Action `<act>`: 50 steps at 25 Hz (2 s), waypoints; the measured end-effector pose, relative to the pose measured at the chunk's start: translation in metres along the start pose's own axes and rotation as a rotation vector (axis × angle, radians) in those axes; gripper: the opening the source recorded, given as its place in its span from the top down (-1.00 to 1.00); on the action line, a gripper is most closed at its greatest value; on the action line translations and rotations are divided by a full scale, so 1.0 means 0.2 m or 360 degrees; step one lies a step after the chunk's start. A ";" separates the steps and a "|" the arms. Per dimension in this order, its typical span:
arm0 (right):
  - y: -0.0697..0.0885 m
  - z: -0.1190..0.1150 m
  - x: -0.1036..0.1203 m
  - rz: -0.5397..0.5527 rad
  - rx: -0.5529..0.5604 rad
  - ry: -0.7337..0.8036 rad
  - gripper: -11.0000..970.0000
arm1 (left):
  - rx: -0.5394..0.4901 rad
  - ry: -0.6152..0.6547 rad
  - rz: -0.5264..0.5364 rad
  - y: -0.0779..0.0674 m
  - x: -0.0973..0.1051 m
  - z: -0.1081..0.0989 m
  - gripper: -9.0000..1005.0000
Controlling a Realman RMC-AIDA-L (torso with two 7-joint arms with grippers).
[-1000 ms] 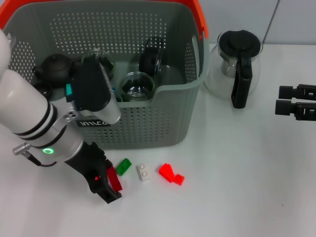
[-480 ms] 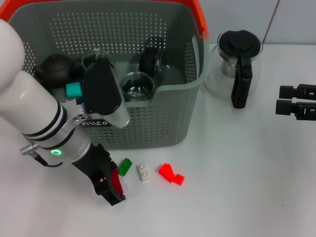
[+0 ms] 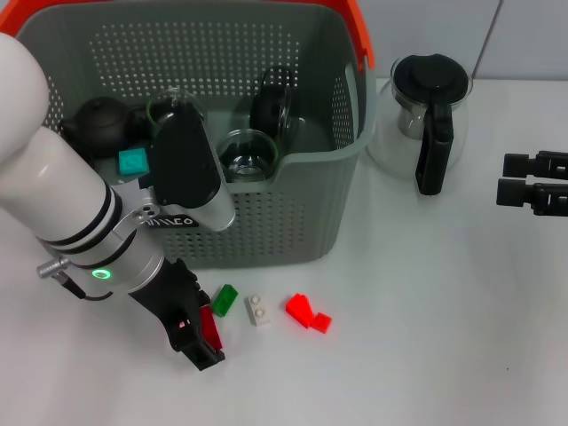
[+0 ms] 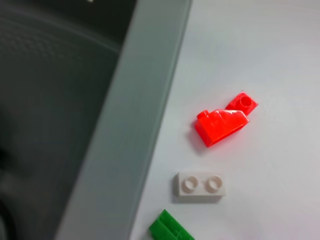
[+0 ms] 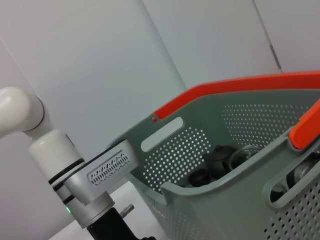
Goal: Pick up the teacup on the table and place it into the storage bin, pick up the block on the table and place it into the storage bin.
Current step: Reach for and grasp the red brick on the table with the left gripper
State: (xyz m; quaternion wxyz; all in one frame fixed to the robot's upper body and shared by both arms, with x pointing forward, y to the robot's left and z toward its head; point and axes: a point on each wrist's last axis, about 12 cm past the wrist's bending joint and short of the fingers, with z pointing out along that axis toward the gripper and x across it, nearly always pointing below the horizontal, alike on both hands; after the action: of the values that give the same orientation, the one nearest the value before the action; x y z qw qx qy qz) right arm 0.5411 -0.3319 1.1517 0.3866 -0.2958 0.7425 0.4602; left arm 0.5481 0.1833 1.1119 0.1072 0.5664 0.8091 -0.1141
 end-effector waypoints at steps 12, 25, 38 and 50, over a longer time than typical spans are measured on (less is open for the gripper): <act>0.00 0.00 0.00 0.0000 0.0005 0.0001 -0.70 | -0.0005 0.0031 0.0001 0.00 0.01 0.00 -0.70; -0.01 -0.01 0.00 -0.0003 0.0015 -0.0003 -0.70 | 0.0042 0.0058 -0.0015 -0.01 0.03 -0.02 -0.70; -0.01 -0.01 -0.01 -0.0011 0.0028 -0.0025 -0.70 | 0.0040 0.0045 -0.0058 -0.01 0.03 -0.02 -0.70; -0.01 -0.02 -0.02 -0.0008 0.0030 -0.0030 -0.70 | 0.0041 -0.0024 -0.0063 -0.02 -0.01 -0.01 -0.70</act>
State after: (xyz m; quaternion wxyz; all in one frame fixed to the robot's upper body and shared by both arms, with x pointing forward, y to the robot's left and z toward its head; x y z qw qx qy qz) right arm 0.5434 -0.3354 1.1542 0.3975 -0.2897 0.7423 0.4550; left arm 0.5458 0.1807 1.1137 0.1038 0.5508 0.8178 -0.1308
